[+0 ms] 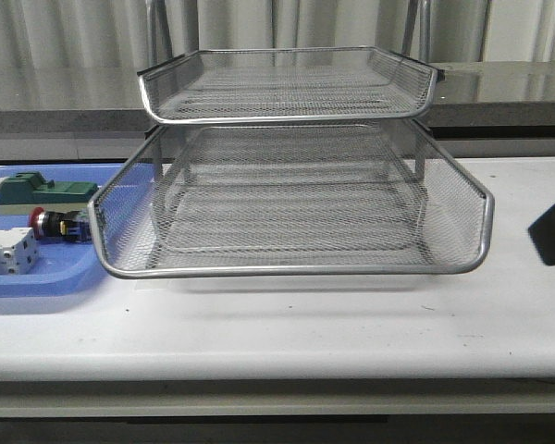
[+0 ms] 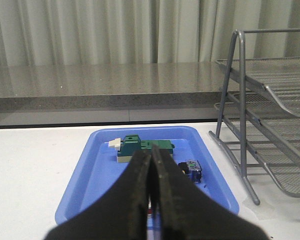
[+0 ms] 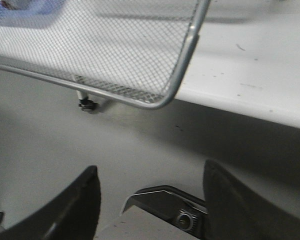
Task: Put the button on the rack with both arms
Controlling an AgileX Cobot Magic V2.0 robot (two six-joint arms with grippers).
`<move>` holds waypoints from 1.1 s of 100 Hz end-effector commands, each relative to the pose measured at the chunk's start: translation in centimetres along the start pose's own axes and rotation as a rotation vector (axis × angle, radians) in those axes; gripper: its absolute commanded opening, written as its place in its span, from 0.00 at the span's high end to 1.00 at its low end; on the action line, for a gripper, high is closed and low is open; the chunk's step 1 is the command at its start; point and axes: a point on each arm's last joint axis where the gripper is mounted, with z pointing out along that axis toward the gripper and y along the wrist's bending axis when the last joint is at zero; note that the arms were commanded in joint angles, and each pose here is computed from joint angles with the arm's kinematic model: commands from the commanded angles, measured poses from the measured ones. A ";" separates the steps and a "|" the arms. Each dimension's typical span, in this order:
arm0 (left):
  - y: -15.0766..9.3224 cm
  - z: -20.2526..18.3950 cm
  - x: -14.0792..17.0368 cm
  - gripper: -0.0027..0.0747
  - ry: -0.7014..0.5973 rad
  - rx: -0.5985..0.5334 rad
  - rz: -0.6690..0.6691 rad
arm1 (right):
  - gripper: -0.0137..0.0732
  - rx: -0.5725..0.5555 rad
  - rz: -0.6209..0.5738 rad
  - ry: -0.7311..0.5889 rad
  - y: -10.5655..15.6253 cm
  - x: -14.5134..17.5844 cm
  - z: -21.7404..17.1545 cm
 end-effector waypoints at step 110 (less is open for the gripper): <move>0.0 -0.1 0.2 0.99 -0.083 0.010 -0.013 | 0.92 0.575 -0.184 -0.385 2.3 0.3 -13.7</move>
